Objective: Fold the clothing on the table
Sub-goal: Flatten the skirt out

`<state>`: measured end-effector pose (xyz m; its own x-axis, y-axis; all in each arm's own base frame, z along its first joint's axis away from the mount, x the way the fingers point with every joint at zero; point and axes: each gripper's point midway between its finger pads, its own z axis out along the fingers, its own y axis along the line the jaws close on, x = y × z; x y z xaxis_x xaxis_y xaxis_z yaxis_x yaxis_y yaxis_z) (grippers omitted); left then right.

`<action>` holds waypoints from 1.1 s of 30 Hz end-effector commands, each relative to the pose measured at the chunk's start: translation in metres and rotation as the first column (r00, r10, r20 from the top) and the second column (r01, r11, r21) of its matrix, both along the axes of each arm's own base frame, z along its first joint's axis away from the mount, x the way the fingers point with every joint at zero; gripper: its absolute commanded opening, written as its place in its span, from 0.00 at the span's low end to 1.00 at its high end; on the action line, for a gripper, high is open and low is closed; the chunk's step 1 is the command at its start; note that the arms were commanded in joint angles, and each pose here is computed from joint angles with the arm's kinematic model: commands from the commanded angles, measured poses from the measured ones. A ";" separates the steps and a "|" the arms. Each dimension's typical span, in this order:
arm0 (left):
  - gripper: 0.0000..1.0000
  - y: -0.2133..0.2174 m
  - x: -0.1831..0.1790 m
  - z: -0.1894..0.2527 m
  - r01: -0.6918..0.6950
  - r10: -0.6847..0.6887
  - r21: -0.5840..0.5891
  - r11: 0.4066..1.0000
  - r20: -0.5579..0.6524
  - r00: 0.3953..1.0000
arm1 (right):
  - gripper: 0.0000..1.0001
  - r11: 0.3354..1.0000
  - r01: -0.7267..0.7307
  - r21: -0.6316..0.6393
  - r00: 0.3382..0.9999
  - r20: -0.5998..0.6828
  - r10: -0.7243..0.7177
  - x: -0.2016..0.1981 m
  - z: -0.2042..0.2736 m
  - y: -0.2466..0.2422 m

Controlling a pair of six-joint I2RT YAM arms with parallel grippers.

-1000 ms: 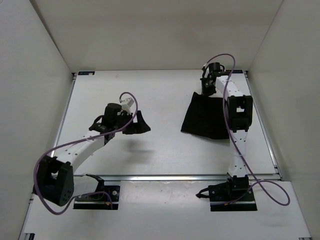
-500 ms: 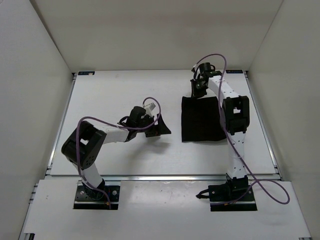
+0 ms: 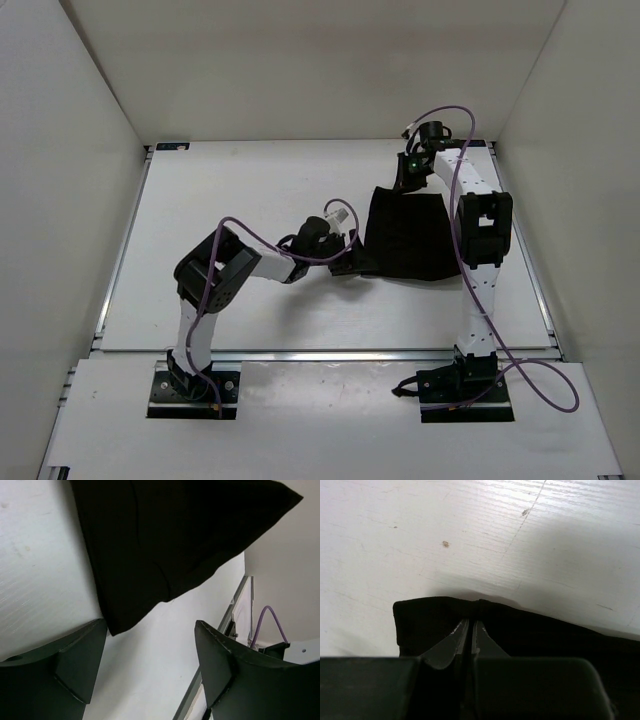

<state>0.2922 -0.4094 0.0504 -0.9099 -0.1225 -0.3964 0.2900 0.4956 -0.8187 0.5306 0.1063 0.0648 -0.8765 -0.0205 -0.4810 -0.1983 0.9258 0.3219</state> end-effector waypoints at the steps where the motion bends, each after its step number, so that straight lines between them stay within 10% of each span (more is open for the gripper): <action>1: 0.81 -0.014 0.010 0.016 -0.010 0.011 -0.037 0.999 0.046 0.999 | 0.00 0.999 -0.026 0.046 0.997 0.073 0.022 0.007 0.033 0.010; 9: 0.68 -0.024 0.022 0.004 -0.026 0.025 0.015 1.000 0.061 0.998 | 0.00 0.998 -0.033 0.059 0.997 0.078 0.028 0.003 0.040 0.010; 15: 0.02 -0.019 0.024 0.003 -0.044 0.041 0.049 0.998 0.062 0.997 | 0.00 0.998 -0.009 0.061 0.994 0.112 0.002 0.006 0.058 -0.001; 25: 0.00 0.106 0.052 0.041 -0.136 0.083 0.320 0.938 0.173 0.981 | 0.00 0.984 -0.131 0.124 0.956 0.280 0.092 -0.004 0.145 0.059; 30: 0.00 0.164 0.130 0.154 -0.318 0.148 0.357 0.878 0.431 0.890 | 0.00 0.956 -0.152 0.252 0.843 0.537 -0.008 0.002 0.286 0.059; 33: 0.00 0.185 0.163 0.262 -0.477 0.128 0.378 0.793 0.663 0.738 | 0.00 0.963 -0.138 0.231 0.733 0.678 -0.057 -0.010 0.363 0.038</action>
<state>0.4487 -0.2546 0.2068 -0.6413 -0.1258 -0.7569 0.3243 0.8496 -0.4160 0.5379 0.1767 0.2622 -0.6509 0.0488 -0.7576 -0.4089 0.8183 0.4040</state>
